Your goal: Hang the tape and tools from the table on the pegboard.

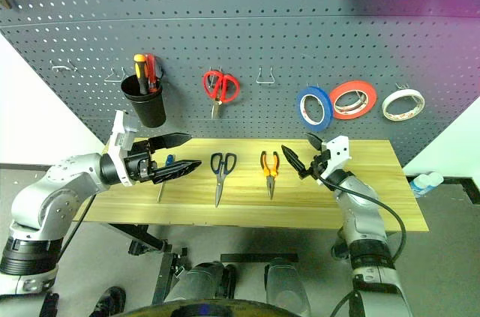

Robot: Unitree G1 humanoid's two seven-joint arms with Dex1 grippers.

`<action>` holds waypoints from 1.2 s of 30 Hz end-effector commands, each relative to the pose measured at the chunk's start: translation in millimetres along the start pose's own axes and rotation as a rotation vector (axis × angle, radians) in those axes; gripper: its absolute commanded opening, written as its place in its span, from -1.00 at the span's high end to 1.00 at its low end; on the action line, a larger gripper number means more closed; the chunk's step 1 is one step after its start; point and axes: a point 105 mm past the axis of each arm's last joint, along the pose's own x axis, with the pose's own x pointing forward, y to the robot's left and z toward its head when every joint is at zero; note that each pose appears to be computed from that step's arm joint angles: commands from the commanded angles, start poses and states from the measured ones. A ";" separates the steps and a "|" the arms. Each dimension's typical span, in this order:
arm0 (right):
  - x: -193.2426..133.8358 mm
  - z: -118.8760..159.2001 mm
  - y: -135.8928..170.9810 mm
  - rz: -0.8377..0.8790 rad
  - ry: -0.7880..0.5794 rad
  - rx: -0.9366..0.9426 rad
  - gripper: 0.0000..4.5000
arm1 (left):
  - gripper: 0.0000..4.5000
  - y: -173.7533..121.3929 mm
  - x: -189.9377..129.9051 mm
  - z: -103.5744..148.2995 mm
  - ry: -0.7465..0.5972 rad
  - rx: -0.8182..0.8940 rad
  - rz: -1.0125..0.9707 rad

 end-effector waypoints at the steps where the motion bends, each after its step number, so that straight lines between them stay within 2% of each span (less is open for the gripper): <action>1: 11.1 4.5 9.6 -0.057 0.077 -0.067 -0.98 | -1.00 6.3 -12.2 2.6 0.009 0.052 0.045; 4: 18.8 0.3 20.1 -0.097 0.148 0.033 -0.98 | -1.00 11.3 -21.1 0.6 0.018 0.061 0.080; 6: 25.1 -5.0 28.9 -0.116 0.219 0.007 -0.98 | -1.00 14.9 -27.9 -1.0 0.024 0.069 0.107; 10: 33.5 -30.8 29.1 -0.268 0.438 0.058 -0.98 | -1.00 18.0 -37.5 -3.2 0.033 0.096 0.153; 13: 42.3 -28.4 35.9 -0.298 0.470 0.043 -0.98 | -1.00 16.3 -40.8 -4.1 0.033 0.098 0.162; 18: 48.8 -44.2 41.0 -0.362 0.575 0.028 -0.98 | -1.00 14.5 -47.5 -6.1 0.038 0.097 0.186; 24: 58.8 -55.3 38.4 -0.408 0.646 0.004 -0.98 | -1.00 10.6 -50.6 -6.1 0.037 0.099 0.196; 30: 78.7 -45.7 39.2 -0.418 0.611 0.047 -0.98 | -1.00 7.2 -51.4 -7.2 0.037 0.088 0.200; 36: 83.8 -53.7 40.7 -0.425 0.638 0.056 -0.98 | -1.00 4.2 -50.6 -6.5 0.036 0.088 0.199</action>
